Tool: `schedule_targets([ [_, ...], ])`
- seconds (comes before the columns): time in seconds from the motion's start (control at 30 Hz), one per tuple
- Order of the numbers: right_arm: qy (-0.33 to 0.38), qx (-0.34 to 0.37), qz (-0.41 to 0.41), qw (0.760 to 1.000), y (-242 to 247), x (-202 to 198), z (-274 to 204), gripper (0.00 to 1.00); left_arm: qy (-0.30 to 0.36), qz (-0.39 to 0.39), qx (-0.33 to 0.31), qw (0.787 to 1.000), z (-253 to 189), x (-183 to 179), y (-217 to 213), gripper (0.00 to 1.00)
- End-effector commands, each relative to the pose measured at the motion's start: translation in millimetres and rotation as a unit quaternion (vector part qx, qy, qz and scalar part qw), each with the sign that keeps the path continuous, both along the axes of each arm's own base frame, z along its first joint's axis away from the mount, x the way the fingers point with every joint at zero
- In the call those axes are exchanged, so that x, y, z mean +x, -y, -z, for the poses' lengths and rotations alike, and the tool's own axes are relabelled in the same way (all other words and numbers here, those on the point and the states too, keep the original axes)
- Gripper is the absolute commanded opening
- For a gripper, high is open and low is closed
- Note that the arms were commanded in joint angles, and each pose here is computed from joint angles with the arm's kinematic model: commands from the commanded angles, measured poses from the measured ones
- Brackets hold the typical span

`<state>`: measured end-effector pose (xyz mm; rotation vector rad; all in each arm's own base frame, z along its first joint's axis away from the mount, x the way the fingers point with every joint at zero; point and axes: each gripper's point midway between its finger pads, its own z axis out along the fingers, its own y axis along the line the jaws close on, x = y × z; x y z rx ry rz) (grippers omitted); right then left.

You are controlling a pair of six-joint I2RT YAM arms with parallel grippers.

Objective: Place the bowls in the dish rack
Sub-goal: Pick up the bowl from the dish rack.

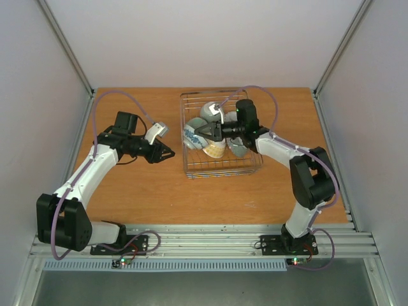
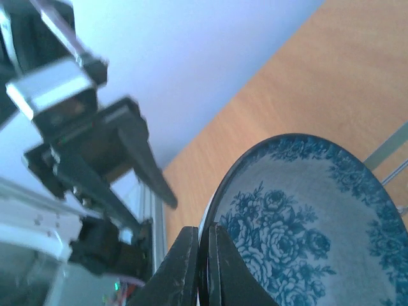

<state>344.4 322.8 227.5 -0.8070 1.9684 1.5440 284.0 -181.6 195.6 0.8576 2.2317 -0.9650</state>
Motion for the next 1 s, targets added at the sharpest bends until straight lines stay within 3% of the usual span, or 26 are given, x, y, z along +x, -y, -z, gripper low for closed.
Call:
schedule_targets([
  [0.0,0.012,0.189,0.035,0.981,9,27,-66,0.01,0.014,0.005,-0.006,1.0,-4,2,0,0.32],
  [0.1,-0.026,0.238,0.038,0.97,8,40,-56,0.01,0.014,0.005,-0.007,1.0,-5,1,0,0.32],
  [0.67,-0.027,0.282,0.158,0.946,33,22,-73,0.01,0.012,0.006,-0.009,1.0,-4,2,0,0.32],
  [0.97,-0.069,0.298,0.193,0.932,28,26,-63,0.01,0.019,0.006,-0.013,1.0,-9,-1,0,0.32],
])
